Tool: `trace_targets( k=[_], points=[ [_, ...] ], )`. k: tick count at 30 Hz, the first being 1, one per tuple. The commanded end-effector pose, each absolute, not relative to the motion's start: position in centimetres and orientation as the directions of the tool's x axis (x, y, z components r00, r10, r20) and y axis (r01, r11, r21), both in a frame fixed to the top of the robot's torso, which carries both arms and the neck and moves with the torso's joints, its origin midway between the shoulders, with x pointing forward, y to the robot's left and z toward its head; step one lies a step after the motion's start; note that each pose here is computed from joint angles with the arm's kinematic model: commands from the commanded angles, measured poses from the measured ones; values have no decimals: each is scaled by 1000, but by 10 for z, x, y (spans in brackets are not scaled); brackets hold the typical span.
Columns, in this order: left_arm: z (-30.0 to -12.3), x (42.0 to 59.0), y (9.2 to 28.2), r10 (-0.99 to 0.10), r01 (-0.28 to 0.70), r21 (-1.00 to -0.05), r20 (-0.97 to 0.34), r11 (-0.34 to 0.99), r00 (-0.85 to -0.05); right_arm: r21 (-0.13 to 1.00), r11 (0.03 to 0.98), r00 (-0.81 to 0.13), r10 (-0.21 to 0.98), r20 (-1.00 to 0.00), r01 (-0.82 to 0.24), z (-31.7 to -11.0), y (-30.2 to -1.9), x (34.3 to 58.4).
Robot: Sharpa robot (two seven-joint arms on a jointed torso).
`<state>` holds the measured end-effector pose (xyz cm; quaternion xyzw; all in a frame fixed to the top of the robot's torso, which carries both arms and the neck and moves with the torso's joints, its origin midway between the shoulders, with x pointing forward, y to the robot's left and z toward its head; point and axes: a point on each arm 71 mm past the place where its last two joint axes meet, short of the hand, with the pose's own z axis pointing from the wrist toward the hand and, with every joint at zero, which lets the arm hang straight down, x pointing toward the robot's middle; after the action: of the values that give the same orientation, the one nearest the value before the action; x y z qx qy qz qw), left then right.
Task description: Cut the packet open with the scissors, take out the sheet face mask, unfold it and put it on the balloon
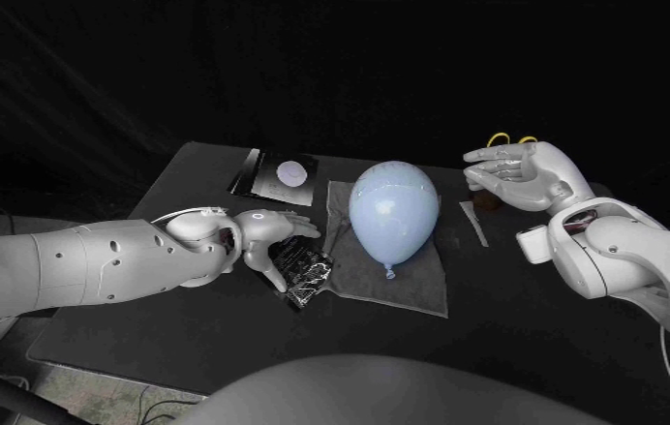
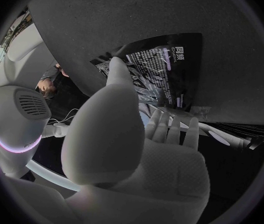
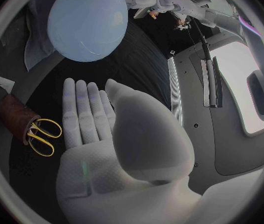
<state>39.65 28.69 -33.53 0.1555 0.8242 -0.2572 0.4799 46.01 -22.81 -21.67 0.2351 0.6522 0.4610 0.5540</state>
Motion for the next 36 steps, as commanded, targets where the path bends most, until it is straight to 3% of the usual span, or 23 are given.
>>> trace_targets(
  k=[1, 19, 36],
  points=[
    [-347, 390, 289, 84, 501, -237, -840, 832, -536, 864, 457, -292, 814, -502, -210, -217, -226, 460],
    [-348, 394, 294, 97, 491, -205, -848, 847, -521, 865, 456, -294, 814, -500, -209, -217, -227, 459],
    [-335, 394, 294, -83, 505, -349, -876, 789, -475, 866, 454, -298, 814, -499, -211, -218, -225, 459]
  ],
)
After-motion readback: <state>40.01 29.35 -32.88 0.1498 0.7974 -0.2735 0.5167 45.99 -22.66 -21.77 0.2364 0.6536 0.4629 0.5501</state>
